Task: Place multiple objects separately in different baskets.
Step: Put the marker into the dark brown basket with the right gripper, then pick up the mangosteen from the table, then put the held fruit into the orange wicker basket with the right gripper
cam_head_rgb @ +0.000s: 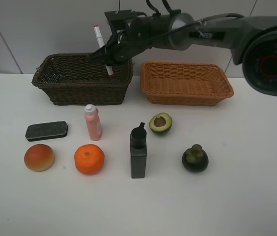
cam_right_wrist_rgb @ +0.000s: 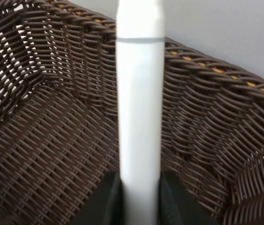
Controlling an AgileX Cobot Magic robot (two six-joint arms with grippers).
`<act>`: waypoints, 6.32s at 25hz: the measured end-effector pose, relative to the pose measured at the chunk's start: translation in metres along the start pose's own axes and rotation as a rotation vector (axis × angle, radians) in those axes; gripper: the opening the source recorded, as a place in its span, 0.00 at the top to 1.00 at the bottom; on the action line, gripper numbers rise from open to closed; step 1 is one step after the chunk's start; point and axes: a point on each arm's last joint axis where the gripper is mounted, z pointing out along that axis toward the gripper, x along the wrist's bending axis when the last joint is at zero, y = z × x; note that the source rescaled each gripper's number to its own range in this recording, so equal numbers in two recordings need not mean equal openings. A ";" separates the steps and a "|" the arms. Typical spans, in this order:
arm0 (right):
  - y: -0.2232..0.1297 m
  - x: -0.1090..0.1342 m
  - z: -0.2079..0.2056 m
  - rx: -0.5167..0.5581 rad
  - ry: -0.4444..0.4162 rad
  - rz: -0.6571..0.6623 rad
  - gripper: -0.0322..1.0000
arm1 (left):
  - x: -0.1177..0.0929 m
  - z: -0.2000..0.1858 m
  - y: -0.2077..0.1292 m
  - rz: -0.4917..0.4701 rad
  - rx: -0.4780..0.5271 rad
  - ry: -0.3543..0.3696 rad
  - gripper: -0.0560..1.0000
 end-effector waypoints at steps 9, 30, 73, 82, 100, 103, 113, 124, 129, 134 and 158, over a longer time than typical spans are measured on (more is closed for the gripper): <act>0.000 0.000 0.000 -0.002 0.000 0.000 0.03 | 0.000 0.000 0.000 0.000 0.000 0.000 0.15; 0.056 -0.002 -0.085 0.003 -0.031 -0.050 0.00 | 0.000 0.000 0.000 0.000 0.000 0.000 0.15; -0.070 -0.014 -0.272 0.762 -0.160 0.005 0.00 | 0.000 0.000 0.000 0.000 0.000 0.000 0.15; -0.125 -0.032 -0.247 0.749 -0.135 0.126 0.00 | 0.000 0.000 0.000 0.000 0.000 0.000 0.15; -0.191 -0.029 -0.196 0.847 -0.104 0.185 0.00 | 0.000 0.000 0.000 0.000 0.000 0.000 0.15; -0.195 -0.029 -0.190 0.853 -0.104 0.185 0.00 | 0.000 0.000 0.000 0.000 0.000 0.000 0.15; -0.208 -0.030 -0.175 0.879 -0.105 0.185 0.00 | 0.000 0.000 0.000 0.000 0.000 0.000 0.15; -0.208 -0.030 -0.173 0.866 -0.104 0.185 0.08 | 0.000 0.000 0.000 0.000 0.000 0.000 0.15; -0.208 -0.030 -0.173 0.867 -0.105 0.186 0.23 | 0.000 0.000 0.000 0.000 0.000 0.000 0.15; -0.208 -0.030 -0.173 0.867 -0.105 0.187 0.23 | 0.000 0.000 0.000 0.000 0.000 0.000 0.15; -0.037 -0.125 -0.234 0.557 -0.336 0.290 0.23 | 0.000 0.000 0.000 0.000 0.000 0.000 0.15</act>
